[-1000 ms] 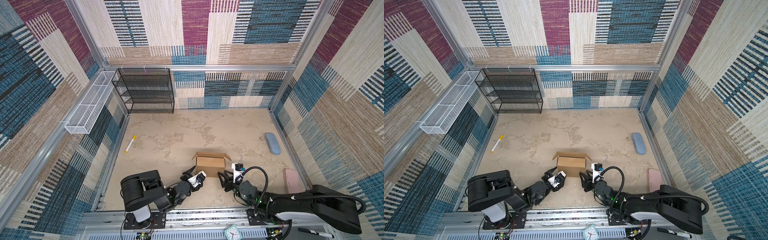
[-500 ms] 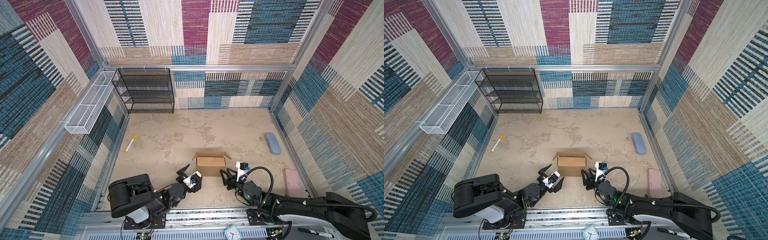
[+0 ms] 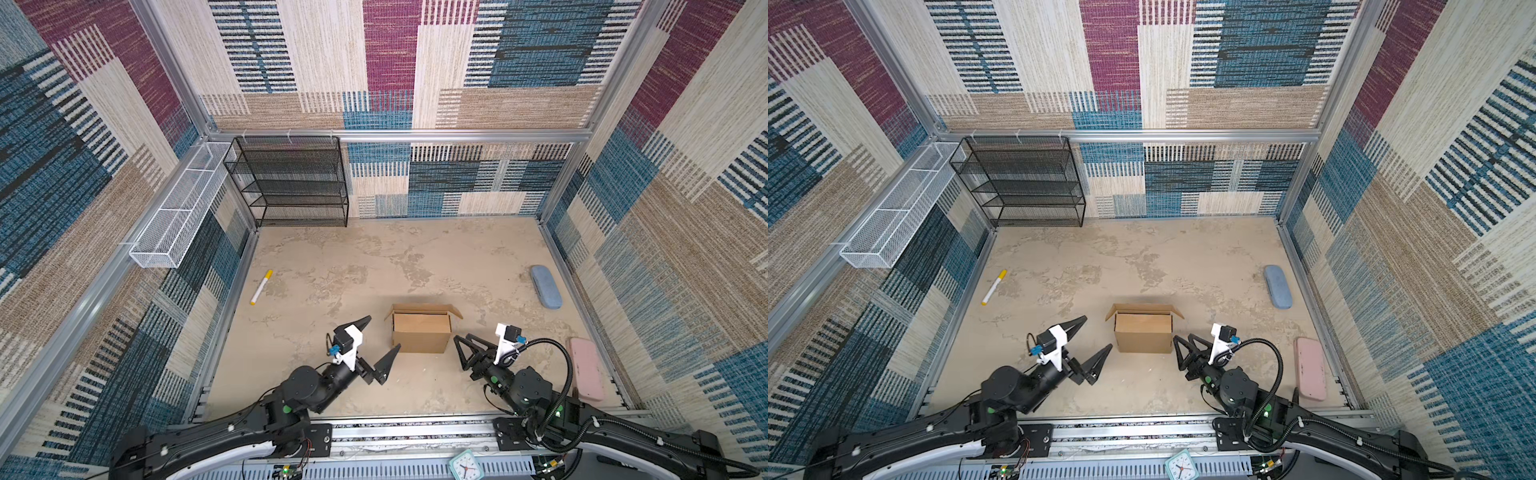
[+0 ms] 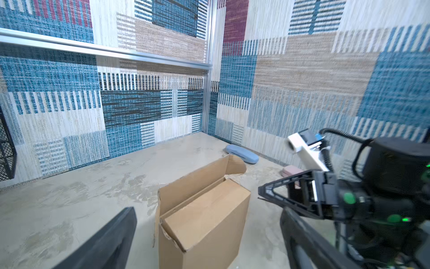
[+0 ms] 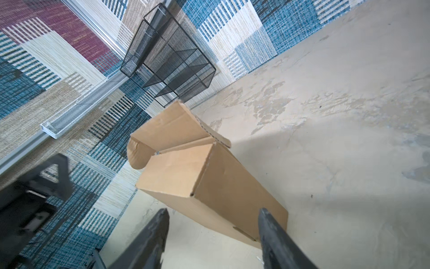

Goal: Fold the paper box

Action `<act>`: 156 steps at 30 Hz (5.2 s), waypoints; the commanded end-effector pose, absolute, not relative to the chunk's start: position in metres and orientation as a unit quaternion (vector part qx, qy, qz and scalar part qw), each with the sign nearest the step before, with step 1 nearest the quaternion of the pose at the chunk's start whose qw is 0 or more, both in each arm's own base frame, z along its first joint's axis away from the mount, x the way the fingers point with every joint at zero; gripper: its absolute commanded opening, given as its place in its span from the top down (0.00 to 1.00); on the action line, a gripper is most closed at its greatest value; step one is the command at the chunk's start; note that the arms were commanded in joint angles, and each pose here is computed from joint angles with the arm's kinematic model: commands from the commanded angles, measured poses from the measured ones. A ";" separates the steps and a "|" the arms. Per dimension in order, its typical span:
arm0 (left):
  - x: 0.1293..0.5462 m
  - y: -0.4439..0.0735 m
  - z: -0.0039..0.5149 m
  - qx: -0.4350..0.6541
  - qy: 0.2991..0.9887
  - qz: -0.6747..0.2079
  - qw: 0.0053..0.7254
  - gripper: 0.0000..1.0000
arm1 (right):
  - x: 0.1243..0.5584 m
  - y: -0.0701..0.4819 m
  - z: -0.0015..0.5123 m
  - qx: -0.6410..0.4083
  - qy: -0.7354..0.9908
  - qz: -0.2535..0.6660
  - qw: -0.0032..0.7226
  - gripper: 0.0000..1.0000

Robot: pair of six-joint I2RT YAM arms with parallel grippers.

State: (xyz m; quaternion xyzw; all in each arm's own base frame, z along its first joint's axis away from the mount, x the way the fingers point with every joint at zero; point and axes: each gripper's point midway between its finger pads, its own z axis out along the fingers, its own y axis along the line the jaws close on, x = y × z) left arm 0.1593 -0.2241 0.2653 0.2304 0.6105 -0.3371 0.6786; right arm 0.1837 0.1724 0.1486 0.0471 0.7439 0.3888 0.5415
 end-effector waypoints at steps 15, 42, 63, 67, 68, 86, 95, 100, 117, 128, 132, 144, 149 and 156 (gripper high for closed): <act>0.172 -0.216 0.278 0.295 0.789 -0.227 0.489 0.01 | 0.191 0.180 0.206 -0.052 0.809 0.251 0.529 0.34; 0.207 -0.229 0.242 0.332 0.852 -0.273 0.300 0.28 | 0.235 0.195 0.247 -0.189 0.874 0.205 0.397 0.44; 0.218 -0.242 0.219 0.333 0.870 -0.275 0.239 0.52 | 0.242 0.195 0.225 -0.201 0.893 0.199 0.351 0.59; 0.220 -0.242 0.220 0.332 0.871 -0.272 0.240 0.54 | 0.242 0.197 0.224 -0.206 0.893 0.200 0.346 0.61; 0.220 -0.242 0.219 0.333 0.871 -0.272 0.237 0.56 | 0.242 0.198 0.222 -0.208 0.894 0.199 0.342 0.61; 0.229 -0.245 0.209 0.332 0.881 -0.256 0.220 0.69 | 0.241 0.197 0.214 -0.234 0.901 0.181 0.317 0.69; 0.239 -0.242 0.208 0.327 0.886 -0.233 0.230 0.65 | 0.241 0.197 0.210 -0.237 0.904 0.175 0.311 0.70; 0.244 -0.241 0.209 0.325 0.886 -0.224 0.244 0.58 | 0.240 0.197 0.210 -0.237 0.904 0.176 0.309 0.70; 0.258 -0.251 0.201 0.322 0.888 -0.223 0.240 0.65 | 0.239 0.200 0.207 -0.242 0.904 0.182 0.302 0.77; 0.252 -0.247 0.199 0.321 0.892 -0.221 0.229 0.75 | 0.238 0.202 0.207 -0.244 0.903 0.186 0.301 0.81; 0.251 -0.250 0.199 0.317 0.893 -0.228 0.224 0.81 | 0.238 0.203 0.205 -0.246 0.904 0.189 0.296 0.84; 0.244 -0.260 0.205 0.289 0.899 -0.260 0.203 0.91 | 0.234 0.210 0.204 -0.247 0.902 0.209 0.286 0.92; 0.240 -0.260 0.203 0.280 0.902 -0.263 0.198 0.92 | 0.233 0.213 0.204 -0.243 0.901 0.220 0.286 0.93; 0.237 -0.265 0.207 0.260 0.904 -0.283 0.185 0.96 | 0.232 0.215 0.204 -0.238 0.901 0.227 0.284 0.95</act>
